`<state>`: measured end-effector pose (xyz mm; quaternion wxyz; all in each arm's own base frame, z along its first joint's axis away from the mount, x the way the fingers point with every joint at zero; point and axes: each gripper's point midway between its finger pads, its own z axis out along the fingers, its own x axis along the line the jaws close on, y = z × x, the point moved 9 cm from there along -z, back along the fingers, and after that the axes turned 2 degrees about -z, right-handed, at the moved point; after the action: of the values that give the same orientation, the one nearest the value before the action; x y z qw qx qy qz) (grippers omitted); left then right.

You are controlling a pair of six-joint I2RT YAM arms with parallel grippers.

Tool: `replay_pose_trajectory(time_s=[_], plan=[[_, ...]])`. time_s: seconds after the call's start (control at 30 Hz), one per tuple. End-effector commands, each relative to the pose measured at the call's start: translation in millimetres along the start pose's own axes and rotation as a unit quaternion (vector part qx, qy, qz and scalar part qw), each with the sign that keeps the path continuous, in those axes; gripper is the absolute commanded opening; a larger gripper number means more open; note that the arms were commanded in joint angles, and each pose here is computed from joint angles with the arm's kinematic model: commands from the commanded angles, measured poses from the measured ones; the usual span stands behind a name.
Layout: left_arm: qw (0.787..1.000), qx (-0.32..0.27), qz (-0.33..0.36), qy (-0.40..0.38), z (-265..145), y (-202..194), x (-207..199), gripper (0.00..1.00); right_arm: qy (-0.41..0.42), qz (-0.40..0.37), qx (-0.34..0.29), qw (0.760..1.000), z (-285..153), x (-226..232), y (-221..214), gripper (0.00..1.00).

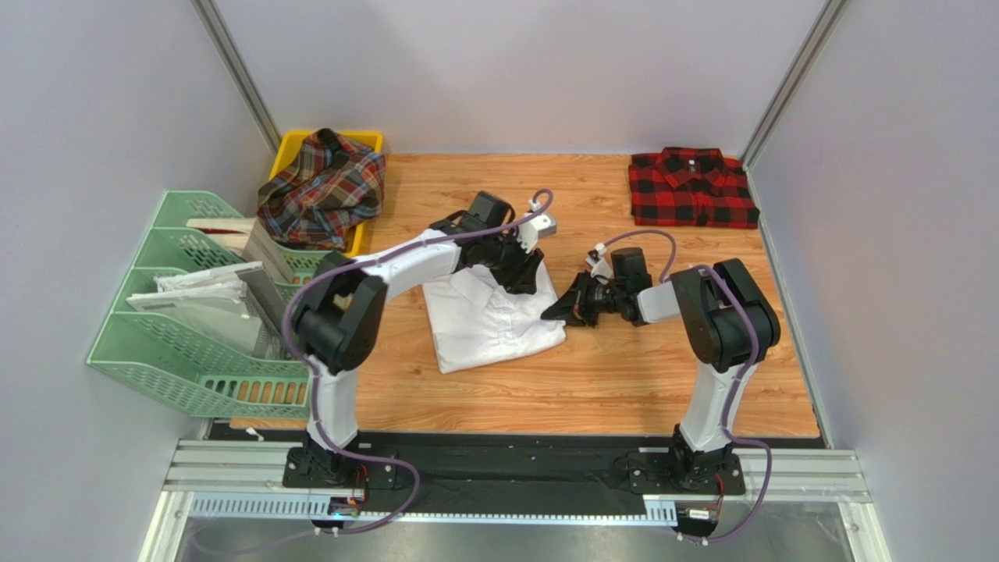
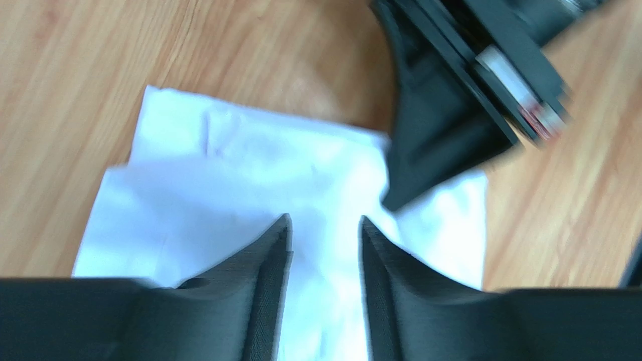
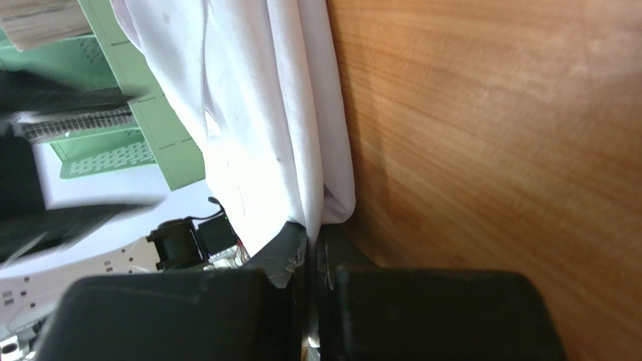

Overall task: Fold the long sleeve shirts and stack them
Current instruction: Neatly place the folded shirt to the corner

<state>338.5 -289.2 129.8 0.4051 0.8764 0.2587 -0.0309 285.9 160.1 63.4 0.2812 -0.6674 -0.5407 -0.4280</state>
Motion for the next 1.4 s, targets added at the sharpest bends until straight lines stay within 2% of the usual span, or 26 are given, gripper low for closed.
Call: replay_pose_trajectory(time_s=[0.0,0.03,0.07,0.1,0.17,0.2,0.33,0.37,0.47,0.6,0.73,0.8,0.83,0.93,0.97,1.03,1.1,1.2,1.37], plan=[[0.984,-0.104,0.147,-0.009,-87.5,31.2,-52.4,0.59,-0.031,-0.002,-0.021,0.999,-4.7,12.3,0.1,0.10],[0.976,-0.096,0.194,0.005,-92.7,27.0,-57.5,0.60,-0.040,0.008,-0.010,0.999,-4.9,11.3,-3.1,0.17],[0.973,-0.083,0.215,0.007,-95.8,19.4,-66.4,0.61,-0.044,0.013,-0.007,0.999,-3.8,12.8,-2.8,0.31],[0.966,-0.072,0.247,0.000,-95.7,8.7,-88.1,0.61,-0.059,0.029,0.003,0.998,-4.5,11.1,-5.6,0.41],[0.953,-0.045,0.298,0.034,-90.9,-1.3,-99.0,0.61,-0.069,0.023,0.003,0.997,-5.3,13.0,-2.8,0.56],[0.948,-0.030,0.317,0.024,-80.5,-11.2,-114.2,0.61,-0.079,0.017,0.002,0.997,-7.3,14.1,-1.5,0.60],[0.934,-0.002,0.354,0.047,-49.9,-19.9,-133.9,0.61,-0.118,0.041,0.006,0.992,-26.5,11.2,-4.2,0.73],[0.931,0.002,0.363,0.048,-42.7,-19.9,-137.0,0.61,-0.125,0.046,-0.004,0.991,-32.8,8.8,-1.3,0.83],[0.923,0.016,0.382,0.048,-14.6,-21.6,-147.6,0.61,-0.142,0.049,-0.010,0.989,-45.4,3.9,-1.9,0.86],[0.916,0.044,0.395,0.059,19.5,-30.5,-142.5,0.61,-0.151,0.050,-0.014,0.987,-52.0,0.7,-4.5,0.89],[0.906,0.071,0.405,0.102,38.4,-37.6,-127.8,0.60,-0.155,0.056,-0.012,0.986,-54.1,-2.5,-8.8,0.92],[0.904,0.073,0.409,0.104,44.2,-42.5,-124.9,0.56,-0.152,0.059,-0.013,0.986,-53.6,-4.3,-9.8,0.93],[0.903,0.079,0.410,0.104,46.3,-44.7,-123.6,0.53,-0.151,0.063,-0.012,0.986,-53.1,-5.3,-10.8,0.93],[0.902,0.095,0.408,0.105,52.3,-51.2,-119.2,0.28,-0.141,0.066,-0.007,0.988,-50.4,-7.1,-9.9,0.94],[0.904,0.097,0.402,0.107,52.8,-52.7,-115.9,0.11,-0.134,0.068,-0.005,0.989,-49.6,-6.4,-9.7,0.94],[0.911,0.089,0.390,0.099,49.2,-49.1,-112.9,0.00,-0.129,0.070,-0.001,0.989,-48.2,-7.6,-10.1,0.95],[0.921,0.073,0.371,0.092,37.2,-38.3,-110.0,0.00,-0.120,0.070,0.000,0.990,-47.5,-8.2,-11.7,1.00],[0.934,0.038,0.350,0.059,18.3,-21.1,-116.8,0.00,-0.099,0.081,-0.005,0.992,-44.4,-7.0,-11.3,1.00],[0.938,0.003,0.344,0.043,-2.2,-3.5,-122.1,0.00,-0.042,0.085,-0.005,0.995,-39.8,2.6,-5.9,1.00]])
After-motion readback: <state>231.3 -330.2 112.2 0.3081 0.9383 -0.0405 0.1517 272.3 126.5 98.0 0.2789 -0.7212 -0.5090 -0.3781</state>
